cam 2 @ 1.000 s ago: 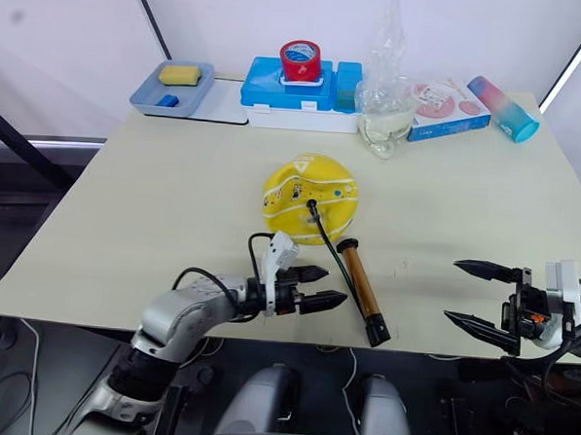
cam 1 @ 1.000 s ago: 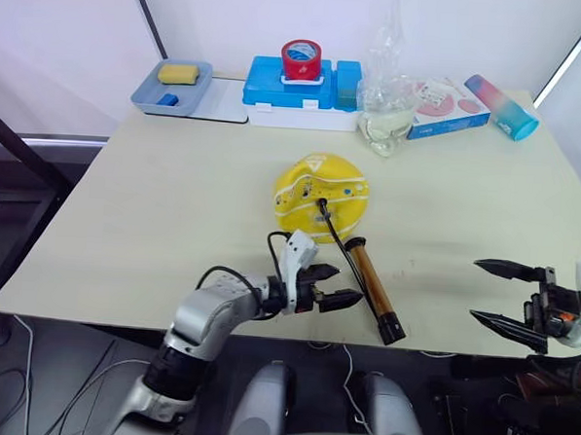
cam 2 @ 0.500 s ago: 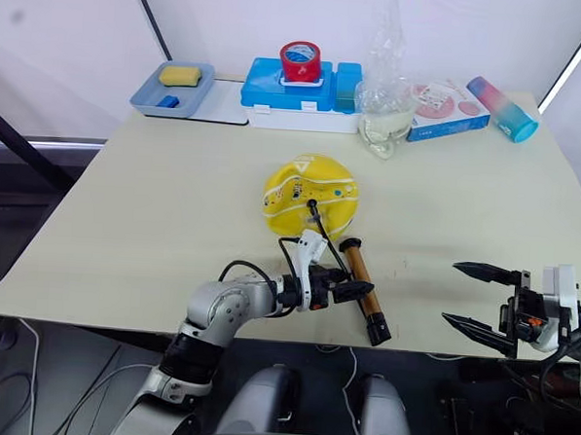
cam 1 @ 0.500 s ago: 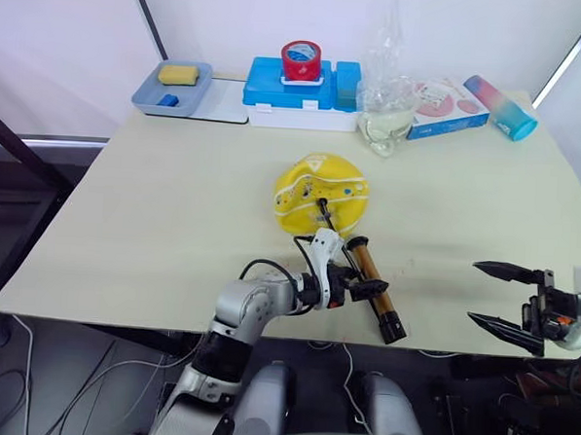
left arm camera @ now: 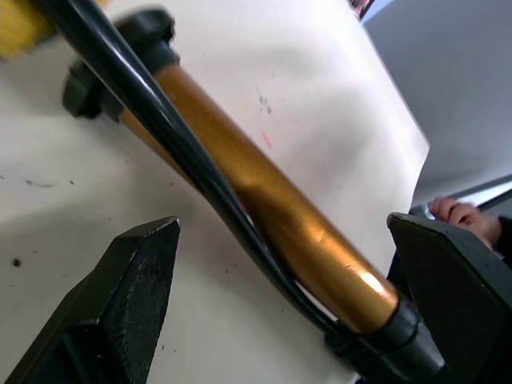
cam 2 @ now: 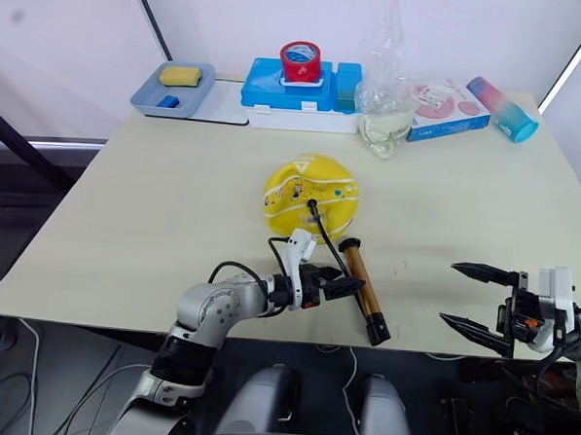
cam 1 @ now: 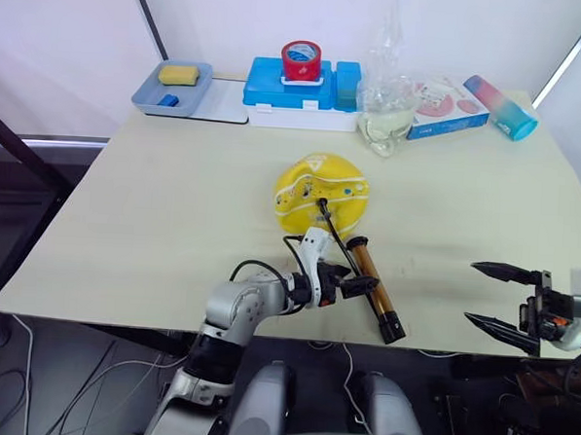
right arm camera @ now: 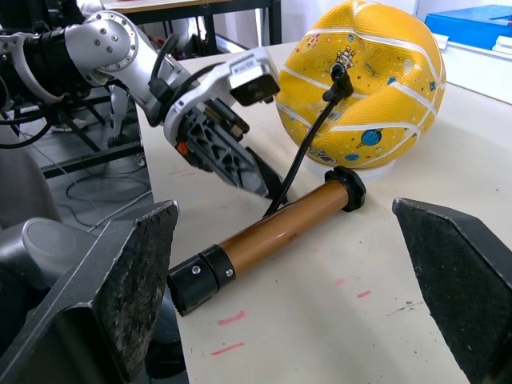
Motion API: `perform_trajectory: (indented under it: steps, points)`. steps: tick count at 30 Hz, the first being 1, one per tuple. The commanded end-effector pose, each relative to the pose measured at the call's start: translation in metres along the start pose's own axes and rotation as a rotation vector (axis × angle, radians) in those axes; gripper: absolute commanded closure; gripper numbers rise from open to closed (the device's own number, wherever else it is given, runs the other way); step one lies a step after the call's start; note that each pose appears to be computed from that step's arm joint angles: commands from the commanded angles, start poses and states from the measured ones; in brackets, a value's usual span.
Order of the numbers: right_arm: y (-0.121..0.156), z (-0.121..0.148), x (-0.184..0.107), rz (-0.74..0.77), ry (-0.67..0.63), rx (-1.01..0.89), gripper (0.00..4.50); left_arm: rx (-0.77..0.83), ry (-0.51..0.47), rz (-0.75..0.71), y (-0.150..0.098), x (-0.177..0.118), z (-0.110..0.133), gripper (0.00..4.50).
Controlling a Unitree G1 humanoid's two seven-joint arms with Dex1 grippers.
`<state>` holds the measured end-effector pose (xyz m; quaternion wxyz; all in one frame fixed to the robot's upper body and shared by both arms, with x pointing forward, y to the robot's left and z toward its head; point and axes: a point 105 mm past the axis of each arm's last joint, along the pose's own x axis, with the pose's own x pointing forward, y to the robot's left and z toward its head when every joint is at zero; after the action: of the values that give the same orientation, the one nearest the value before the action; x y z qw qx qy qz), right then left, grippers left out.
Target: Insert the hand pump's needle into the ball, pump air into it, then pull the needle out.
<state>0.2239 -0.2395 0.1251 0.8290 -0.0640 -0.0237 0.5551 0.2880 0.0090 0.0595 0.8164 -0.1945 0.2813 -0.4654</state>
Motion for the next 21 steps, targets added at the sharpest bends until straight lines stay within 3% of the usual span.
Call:
perform_trajectory:
  steps: [1, 2, 3, 6, 12, 13, 21]
  points:
    - [-0.001, 0.003, 0.001, 0.003, -0.014, -0.021, 0.00, 0.007, -0.040, -0.036, -0.008, -0.001, 0.007, 0.09]
    - [-0.001, 0.003, 0.001, 0.003, -0.014, -0.021, 0.00, 0.003, -0.044, -0.035, -0.007, 0.000, 0.007, 0.09]
    - [-0.001, 0.003, 0.001, 0.003, -0.013, -0.021, 0.00, 0.000, -0.049, -0.031, -0.007, 0.000, 0.008, 0.58]
    - [-0.002, 0.003, 0.000, 0.002, -0.011, -0.020, 0.00, -0.007, -0.055, -0.024, -0.005, 0.000, 0.009, 1.46]
    - [-0.002, 0.001, 0.000, 0.002, -0.012, -0.018, 0.00, -0.010, -0.055, -0.007, 0.000, 0.000, 0.008, 4.31]
    - [-0.001, 0.001, 0.000, 0.003, -0.012, -0.017, 0.00, -0.007, -0.054, -0.002, 0.002, -0.001, 0.008, 4.47]
    - [0.003, 0.002, 0.002, 0.007, -0.023, -0.014, 0.00, 0.066, -0.043, 0.005, 0.006, -0.018, 0.015, 4.47]
